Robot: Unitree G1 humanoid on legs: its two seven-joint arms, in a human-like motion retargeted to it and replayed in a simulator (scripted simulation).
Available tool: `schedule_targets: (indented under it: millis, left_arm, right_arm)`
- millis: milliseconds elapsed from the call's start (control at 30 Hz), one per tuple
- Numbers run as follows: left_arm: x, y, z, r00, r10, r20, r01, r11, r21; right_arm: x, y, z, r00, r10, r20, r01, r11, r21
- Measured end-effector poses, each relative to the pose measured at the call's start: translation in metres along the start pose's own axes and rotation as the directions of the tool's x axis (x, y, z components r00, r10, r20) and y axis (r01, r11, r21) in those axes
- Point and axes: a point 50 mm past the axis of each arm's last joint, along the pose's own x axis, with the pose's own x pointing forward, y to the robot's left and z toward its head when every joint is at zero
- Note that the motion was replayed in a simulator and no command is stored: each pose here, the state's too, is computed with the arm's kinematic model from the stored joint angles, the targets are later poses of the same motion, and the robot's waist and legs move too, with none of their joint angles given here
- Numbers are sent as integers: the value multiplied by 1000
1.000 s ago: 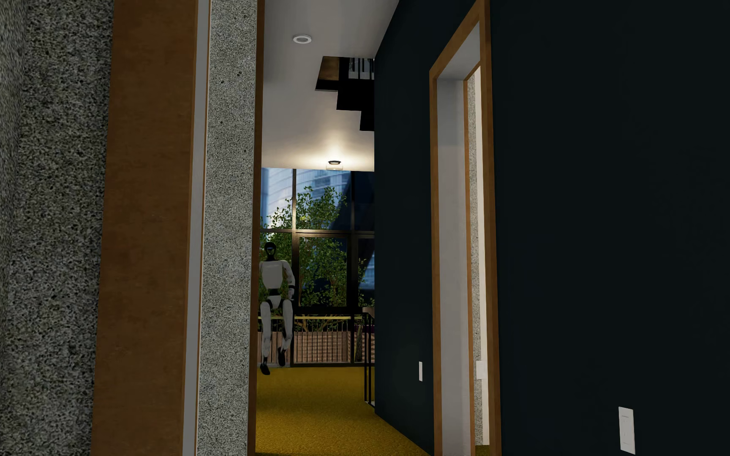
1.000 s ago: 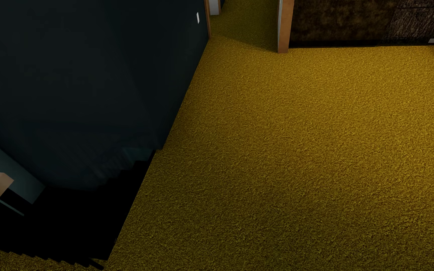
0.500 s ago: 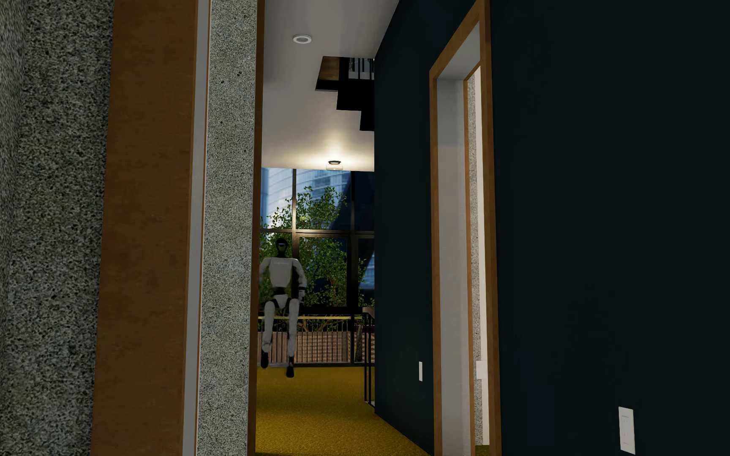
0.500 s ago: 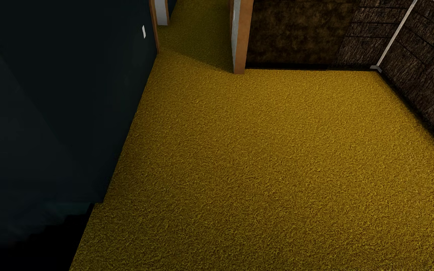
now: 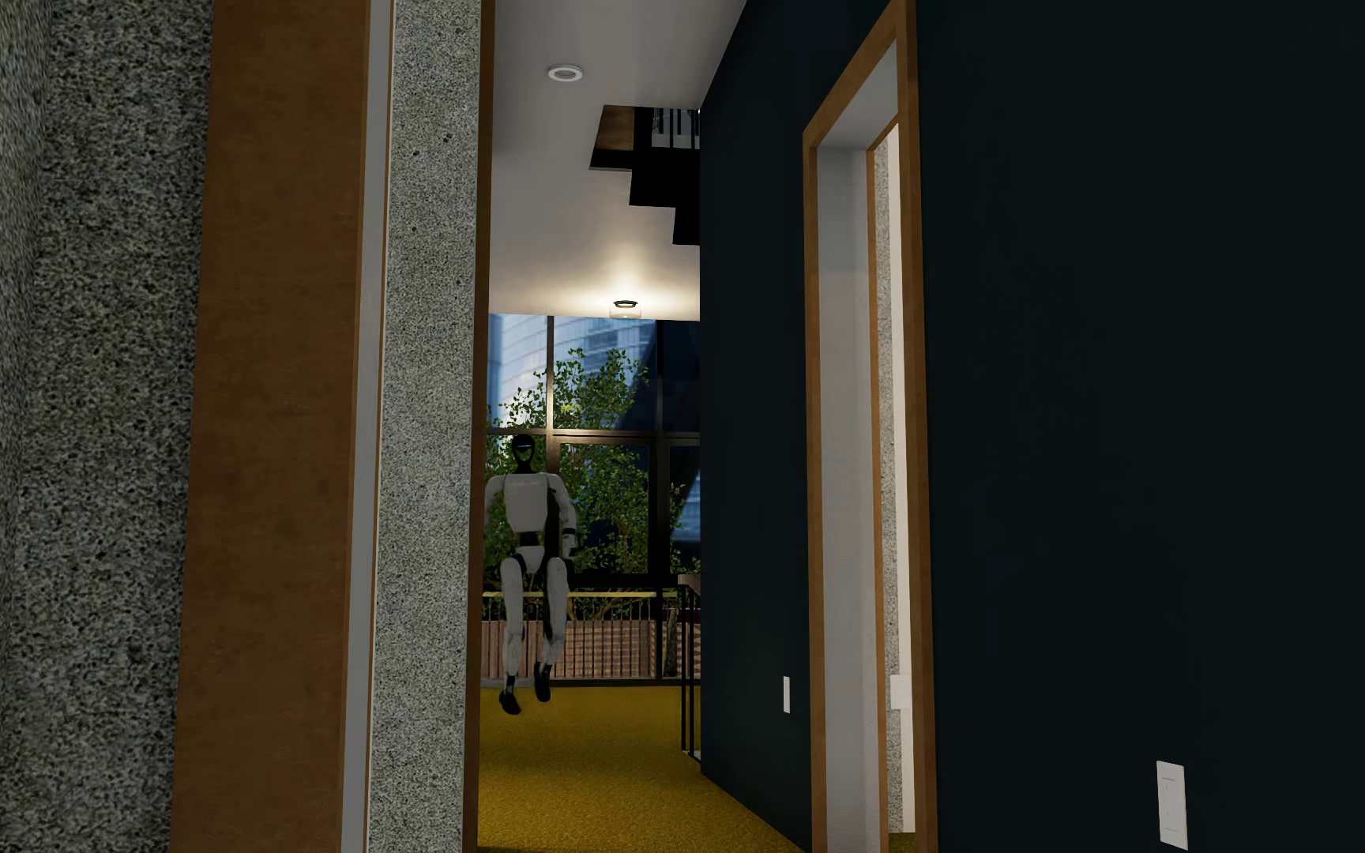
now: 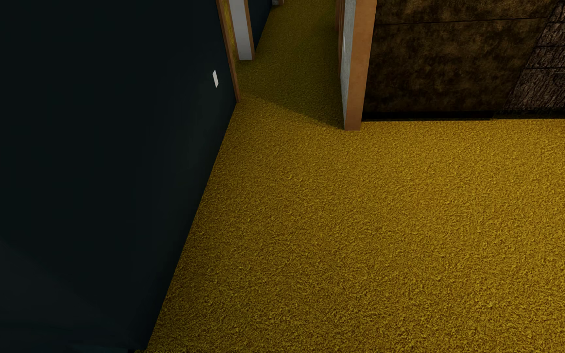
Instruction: Walk to the door
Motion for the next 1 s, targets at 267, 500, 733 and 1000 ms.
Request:
schedule_targets:
  millis: [267,500,733,1000]
  left_arm:
    - [-13,-65,-25,983,-170,-71,171,985,7]
    - [-1,10,-4,999,48,-15,-49,996,-72]
    - [-25,134,44,894,416,169,-377,899,-222]
    - [-2,23,4,995,93,27,-90,991,-104]
  right_arm:
    - [-8,-56,48,959,-202,201,168,971,171]
    - [-18,63,-55,961,196,-194,-227,962,-152]
    - [-28,73,-72,942,236,-239,-285,938,-196]
    - [-1,14,-5,998,53,-23,-55,996,-69]
